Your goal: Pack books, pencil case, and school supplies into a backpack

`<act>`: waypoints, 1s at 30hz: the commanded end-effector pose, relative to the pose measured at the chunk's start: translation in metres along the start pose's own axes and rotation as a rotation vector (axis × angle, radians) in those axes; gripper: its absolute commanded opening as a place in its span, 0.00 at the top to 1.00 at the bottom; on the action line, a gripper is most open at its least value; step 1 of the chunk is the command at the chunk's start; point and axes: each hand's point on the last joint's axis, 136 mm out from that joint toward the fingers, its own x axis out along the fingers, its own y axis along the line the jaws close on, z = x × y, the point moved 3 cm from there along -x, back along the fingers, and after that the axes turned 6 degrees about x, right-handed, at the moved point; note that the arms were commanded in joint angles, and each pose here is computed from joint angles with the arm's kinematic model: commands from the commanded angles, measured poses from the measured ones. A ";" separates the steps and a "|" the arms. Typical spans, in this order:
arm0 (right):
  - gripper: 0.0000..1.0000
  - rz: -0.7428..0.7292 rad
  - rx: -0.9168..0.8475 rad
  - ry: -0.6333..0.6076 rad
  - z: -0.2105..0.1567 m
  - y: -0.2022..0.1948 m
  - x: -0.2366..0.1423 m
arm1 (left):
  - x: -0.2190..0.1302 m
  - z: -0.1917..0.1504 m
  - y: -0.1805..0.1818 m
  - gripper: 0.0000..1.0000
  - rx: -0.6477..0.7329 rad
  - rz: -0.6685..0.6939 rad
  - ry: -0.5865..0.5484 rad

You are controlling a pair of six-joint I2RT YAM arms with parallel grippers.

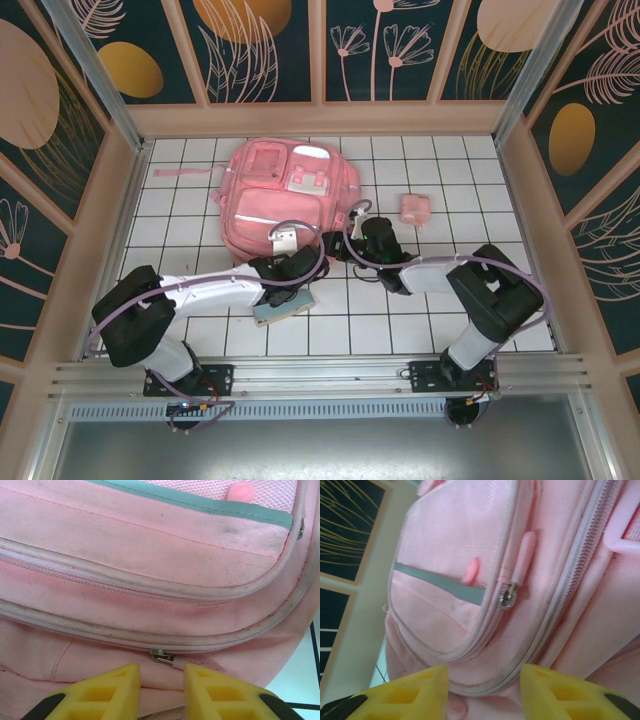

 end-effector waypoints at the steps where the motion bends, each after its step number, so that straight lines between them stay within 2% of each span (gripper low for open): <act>1: 0.58 -0.016 0.031 0.005 0.008 -0.002 0.011 | -0.001 0.003 0.000 0.69 -0.048 -0.020 -0.015; 11: 0.57 -0.153 0.117 0.016 0.005 -0.030 0.022 | 0.000 0.003 0.000 0.68 -0.045 -0.020 -0.018; 20: 0.54 -0.081 0.147 0.051 0.005 -0.020 0.035 | 0.001 0.003 -0.003 0.67 -0.035 -0.034 -0.016; 21: 0.56 -0.057 0.144 0.046 0.007 -0.015 0.035 | 0.001 0.003 -0.003 0.67 -0.033 -0.035 -0.017; 24: 0.78 -0.028 0.109 0.023 0.012 -0.001 0.030 | 0.000 0.004 -0.004 0.67 -0.035 -0.041 -0.020; 28: 0.84 -0.032 0.056 -0.004 0.018 0.017 0.021 | 0.001 0.003 -0.007 0.67 -0.030 -0.057 -0.012; 30: 0.97 -0.024 0.038 -0.012 0.020 0.025 0.017 | 0.001 0.003 -0.010 0.67 -0.031 -0.071 -0.010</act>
